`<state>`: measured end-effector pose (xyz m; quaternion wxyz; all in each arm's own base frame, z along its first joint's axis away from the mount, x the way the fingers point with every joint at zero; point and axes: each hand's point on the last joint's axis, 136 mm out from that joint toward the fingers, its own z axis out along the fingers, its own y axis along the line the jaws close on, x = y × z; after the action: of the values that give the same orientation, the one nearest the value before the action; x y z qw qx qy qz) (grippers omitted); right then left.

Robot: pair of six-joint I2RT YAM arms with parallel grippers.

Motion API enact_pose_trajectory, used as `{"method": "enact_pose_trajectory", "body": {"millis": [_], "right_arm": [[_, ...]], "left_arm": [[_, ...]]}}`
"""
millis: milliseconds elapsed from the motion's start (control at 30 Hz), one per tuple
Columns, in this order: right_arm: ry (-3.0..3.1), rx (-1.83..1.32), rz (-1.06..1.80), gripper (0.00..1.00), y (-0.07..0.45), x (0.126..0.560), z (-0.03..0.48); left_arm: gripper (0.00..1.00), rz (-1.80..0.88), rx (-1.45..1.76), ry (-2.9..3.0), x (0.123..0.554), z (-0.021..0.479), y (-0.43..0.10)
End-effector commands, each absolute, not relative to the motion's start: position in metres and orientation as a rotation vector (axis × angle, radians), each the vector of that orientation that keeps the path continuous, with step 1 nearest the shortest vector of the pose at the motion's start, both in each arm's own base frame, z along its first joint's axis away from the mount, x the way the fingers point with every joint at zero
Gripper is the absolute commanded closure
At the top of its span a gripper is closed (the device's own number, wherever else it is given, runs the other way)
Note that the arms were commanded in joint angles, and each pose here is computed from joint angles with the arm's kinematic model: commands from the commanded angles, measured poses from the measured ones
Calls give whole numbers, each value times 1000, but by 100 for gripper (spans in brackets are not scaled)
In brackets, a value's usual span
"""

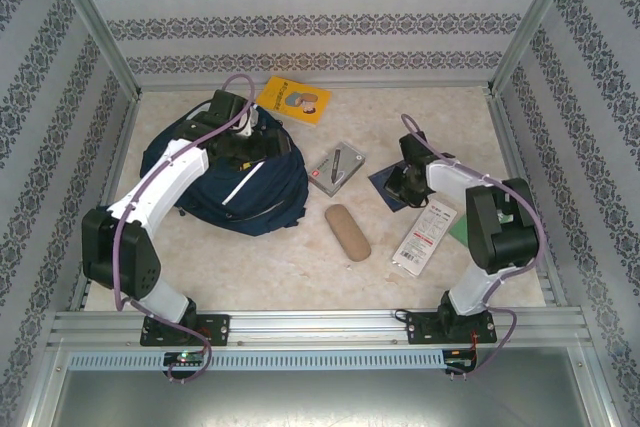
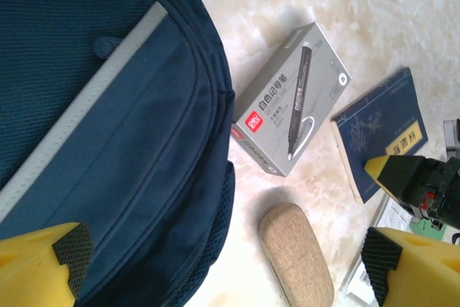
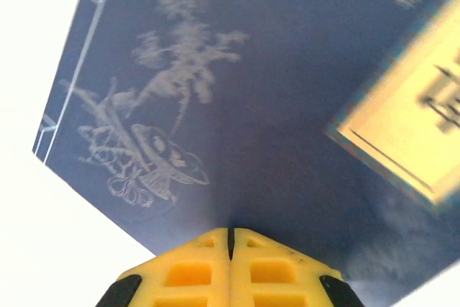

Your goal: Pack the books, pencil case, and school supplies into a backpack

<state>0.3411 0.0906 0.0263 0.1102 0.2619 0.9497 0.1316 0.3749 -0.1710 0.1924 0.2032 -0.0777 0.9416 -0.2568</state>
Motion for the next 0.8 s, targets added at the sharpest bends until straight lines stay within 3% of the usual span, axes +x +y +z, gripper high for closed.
{"method": "enact_pose_trajectory", "body": {"millis": [0, 100, 167, 233, 267, 433, 567, 700, 767], "right_arm": [[2784, 735, 286, 100, 76, 328, 37], [2749, 701, 311, 99, 78, 332, 53], [2710, 700, 301, 89, 74, 335, 65], [2663, 713, 278, 66, 66, 336, 75], [2645, 729, 267, 59, 61, 337, 78], [2589, 843, 241, 47, 32, 346, 78], [2577, 904, 180, 47, 12, 364, 73], [2533, 870, 263, 77, 22, 401, 77], [2543, 849, 283, 80, 30, 418, 77]], "left_arm": [[2, -771, -127, 2620, 379, 191, -189], [4, -806, -91, 2615, 380, 192, -205], [7, -837, -63, 2615, 382, 191, -218], [12, -862, -42, 2615, 385, 190, -234], [15, -880, -22, 2610, 386, 190, -242], [18, -890, 69, 2605, 393, 188, -280], [19, -880, 112, 2623, 397, 184, -299], [19, -864, 132, 2635, 397, 180, -307], [19, -854, 129, 2641, 397, 178, -307]]}}
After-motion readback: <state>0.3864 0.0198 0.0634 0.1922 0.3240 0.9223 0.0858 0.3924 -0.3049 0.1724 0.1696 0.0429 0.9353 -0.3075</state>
